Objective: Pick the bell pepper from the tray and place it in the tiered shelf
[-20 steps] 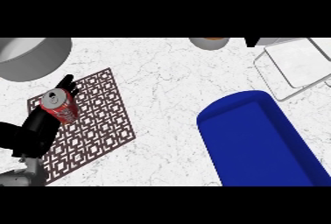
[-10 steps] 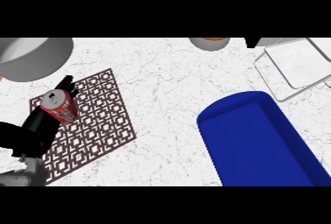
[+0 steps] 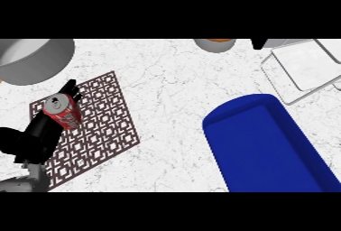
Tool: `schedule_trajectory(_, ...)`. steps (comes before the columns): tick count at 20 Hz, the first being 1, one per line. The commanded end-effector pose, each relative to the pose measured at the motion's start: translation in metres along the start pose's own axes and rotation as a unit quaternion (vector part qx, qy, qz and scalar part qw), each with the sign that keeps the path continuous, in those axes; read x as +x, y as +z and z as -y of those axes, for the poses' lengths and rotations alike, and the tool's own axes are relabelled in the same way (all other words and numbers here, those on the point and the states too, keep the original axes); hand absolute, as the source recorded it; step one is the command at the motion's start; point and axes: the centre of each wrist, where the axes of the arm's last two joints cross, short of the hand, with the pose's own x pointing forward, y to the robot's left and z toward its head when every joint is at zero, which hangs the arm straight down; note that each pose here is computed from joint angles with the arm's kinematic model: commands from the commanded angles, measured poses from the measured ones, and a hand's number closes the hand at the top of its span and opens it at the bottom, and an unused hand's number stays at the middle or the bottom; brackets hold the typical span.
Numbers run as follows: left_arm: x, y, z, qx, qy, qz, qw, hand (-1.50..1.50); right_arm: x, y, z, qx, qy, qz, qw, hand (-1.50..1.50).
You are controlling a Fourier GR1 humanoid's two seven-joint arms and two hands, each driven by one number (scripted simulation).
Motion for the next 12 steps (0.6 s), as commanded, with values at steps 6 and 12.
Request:
schedule_trajectory(6,0.005,0.005,0.003,-0.008,-0.008,-0.002,0.9999,0.00,-0.020,-0.001,-0.027,0.095,0.011,-0.002,0.995,1.50)
schedule_trajectory(12,0.003,0.004,0.000,0.000,-0.001,0.001,1.0000,0.00,-0.057,0.016,-0.029,0.014,0.019,-0.119,0.993,1.50)
